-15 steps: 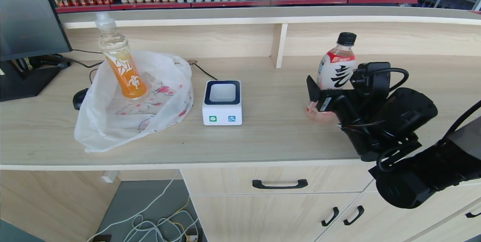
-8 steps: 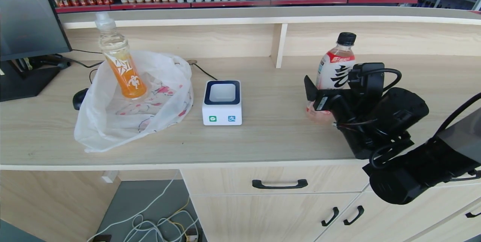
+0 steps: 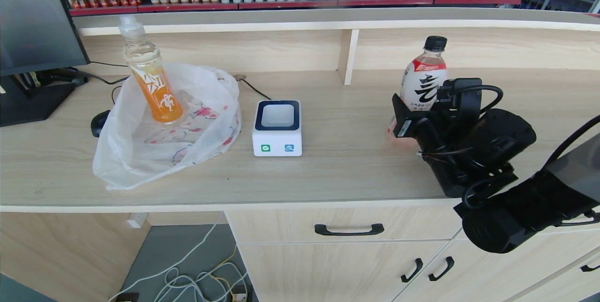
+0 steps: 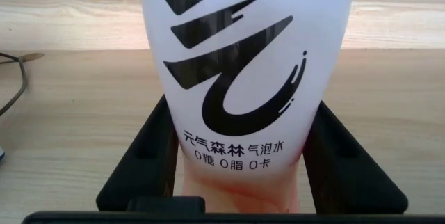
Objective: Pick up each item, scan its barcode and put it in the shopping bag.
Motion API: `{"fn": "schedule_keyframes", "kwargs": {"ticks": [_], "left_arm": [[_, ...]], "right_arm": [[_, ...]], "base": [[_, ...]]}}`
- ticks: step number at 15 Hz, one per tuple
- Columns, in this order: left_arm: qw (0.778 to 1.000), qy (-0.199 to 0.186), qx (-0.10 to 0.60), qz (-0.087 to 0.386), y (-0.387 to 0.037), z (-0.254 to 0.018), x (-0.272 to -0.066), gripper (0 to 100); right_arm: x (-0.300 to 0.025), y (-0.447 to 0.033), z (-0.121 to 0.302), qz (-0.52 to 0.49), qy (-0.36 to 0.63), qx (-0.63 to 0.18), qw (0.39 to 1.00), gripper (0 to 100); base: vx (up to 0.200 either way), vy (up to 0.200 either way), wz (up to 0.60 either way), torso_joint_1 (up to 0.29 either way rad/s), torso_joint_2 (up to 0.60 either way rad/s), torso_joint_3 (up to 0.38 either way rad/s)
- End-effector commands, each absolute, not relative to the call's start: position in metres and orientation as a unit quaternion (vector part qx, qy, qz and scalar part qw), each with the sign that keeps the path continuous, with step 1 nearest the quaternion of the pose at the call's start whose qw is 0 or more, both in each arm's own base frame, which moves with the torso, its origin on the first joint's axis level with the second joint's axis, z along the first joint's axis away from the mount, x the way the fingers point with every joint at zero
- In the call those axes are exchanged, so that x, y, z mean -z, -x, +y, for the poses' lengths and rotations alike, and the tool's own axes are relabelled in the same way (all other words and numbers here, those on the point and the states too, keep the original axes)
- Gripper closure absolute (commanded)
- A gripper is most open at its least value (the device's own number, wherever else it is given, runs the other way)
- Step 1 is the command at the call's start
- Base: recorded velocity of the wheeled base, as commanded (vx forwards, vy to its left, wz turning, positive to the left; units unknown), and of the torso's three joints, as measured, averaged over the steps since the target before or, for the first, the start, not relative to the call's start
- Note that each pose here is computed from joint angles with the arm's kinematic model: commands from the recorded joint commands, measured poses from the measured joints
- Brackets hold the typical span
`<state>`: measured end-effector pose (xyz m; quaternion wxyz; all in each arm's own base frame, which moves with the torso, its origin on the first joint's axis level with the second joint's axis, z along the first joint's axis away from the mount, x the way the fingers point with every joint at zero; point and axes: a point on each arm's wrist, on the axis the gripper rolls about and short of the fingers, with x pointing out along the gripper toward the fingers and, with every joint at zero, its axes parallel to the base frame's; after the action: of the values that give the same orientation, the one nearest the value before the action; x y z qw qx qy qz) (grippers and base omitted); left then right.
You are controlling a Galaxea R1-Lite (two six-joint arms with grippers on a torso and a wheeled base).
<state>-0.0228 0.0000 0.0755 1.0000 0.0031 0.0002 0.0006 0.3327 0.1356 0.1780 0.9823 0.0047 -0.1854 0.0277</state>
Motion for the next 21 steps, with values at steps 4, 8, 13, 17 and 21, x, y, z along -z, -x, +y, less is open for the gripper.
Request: {"fn": "schedule_keyframes", "kwargs": {"ticks": [4, 8, 13, 17, 21], "left_arm": [[1.000, -0.003, -0.001, 0.000, 0.023, 0.000, -0.075, 0], [1.000, -0.003, -0.001, 0.000, 0.023, 0.000, -0.075, 0], [1.000, -0.003, -0.001, 0.000, 0.023, 0.000, -0.075, 0], [1.000, -0.003, -0.001, 0.000, 0.023, 0.000, -0.075, 0], [1.000, -0.003, -0.002, 0.000, 0.023, 0.000, -0.075, 0]], "right_arm": [[-0.188, -0.327, 0.134, -0.199, -0.011, -0.028, 0.980, 100], [-0.194, -0.323, 0.132, -0.206, -0.015, -0.028, 0.978, 100], [-0.203, -0.313, 0.128, -0.214, -0.019, -0.028, 0.976, 100], [-0.210, -0.290, 0.120, -0.211, -0.020, -0.030, 0.977, 100], [-0.214, -0.258, 0.118, -0.208, -0.022, -0.050, 0.977, 100]], "base": [[0.000, 0.000, 0.00, 0.000, 0.00, 0.000], [0.000, 0.000, 0.00, 0.000, 0.00, 0.000], [0.000, 0.000, 0.00, 0.000, 0.00, 0.000], [0.000, 0.000, 0.00, 0.000, 0.00, 0.000], [0.000, 0.000, 0.00, 0.000, 0.00, 0.000]]}}
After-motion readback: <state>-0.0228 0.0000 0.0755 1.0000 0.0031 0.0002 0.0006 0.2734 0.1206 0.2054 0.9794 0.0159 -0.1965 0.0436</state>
